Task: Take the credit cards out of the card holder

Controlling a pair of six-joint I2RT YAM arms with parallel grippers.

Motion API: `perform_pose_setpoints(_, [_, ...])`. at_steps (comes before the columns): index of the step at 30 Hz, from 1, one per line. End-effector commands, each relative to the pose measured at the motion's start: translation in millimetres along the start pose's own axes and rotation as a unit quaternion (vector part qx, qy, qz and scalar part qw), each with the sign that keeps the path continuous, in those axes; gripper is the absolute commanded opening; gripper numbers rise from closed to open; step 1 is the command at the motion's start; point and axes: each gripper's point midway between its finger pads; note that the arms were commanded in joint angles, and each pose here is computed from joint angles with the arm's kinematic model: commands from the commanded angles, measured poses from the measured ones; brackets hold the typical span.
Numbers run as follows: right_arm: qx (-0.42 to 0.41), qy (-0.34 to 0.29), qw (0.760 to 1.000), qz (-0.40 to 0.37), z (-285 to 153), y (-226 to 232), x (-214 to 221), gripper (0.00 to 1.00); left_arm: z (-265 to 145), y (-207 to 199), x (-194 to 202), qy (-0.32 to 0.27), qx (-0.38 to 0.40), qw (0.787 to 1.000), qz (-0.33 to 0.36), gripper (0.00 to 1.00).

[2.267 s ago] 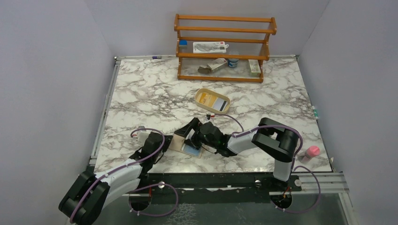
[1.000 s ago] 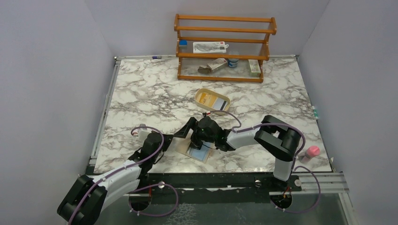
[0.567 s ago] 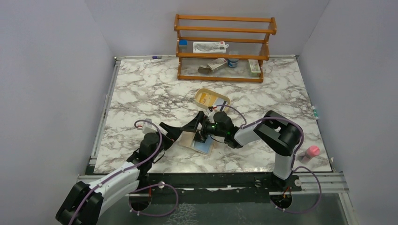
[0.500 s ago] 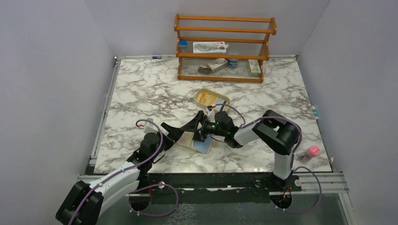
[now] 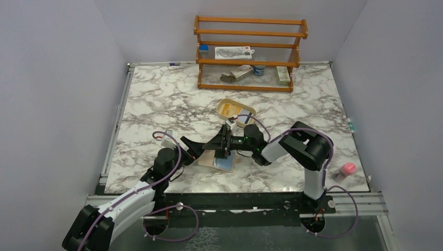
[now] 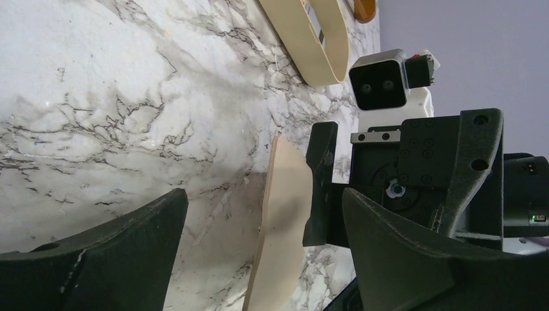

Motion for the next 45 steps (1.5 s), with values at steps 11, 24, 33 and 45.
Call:
perform_pose_setpoints(11, [-0.059, 0.038, 0.997, -0.021, -1, 18, 8, 0.88, -8, 29, 7, 0.003, -0.009, 1.000, -0.017, 0.67])
perform_pose_setpoints(24, [-0.065, 0.042, 0.997, -0.025, 0, 21, 8, 0.88, -5, 39, -2, -0.024, -0.031, 0.999, -0.032, 0.49])
perform_pose_setpoints(33, [-0.067, 0.045, 0.996, -0.025, -2, 20, 10, 0.88, -3, 30, -11, -0.049, -0.014, 0.998, -0.044, 0.42])
perform_pose_setpoints(45, [-0.070, 0.048, 0.996, -0.026, -3, 21, 12, 0.88, 9, 27, -4, -0.022, -0.025, 0.999, -0.038, 0.36])
Point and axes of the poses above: each gripper's point midway between its finger pads, its own z axis out along the fingers, its own y axis along the line the jaws close on, x = y × z, and after that the axes turned 14 degrees about -z, right-handed
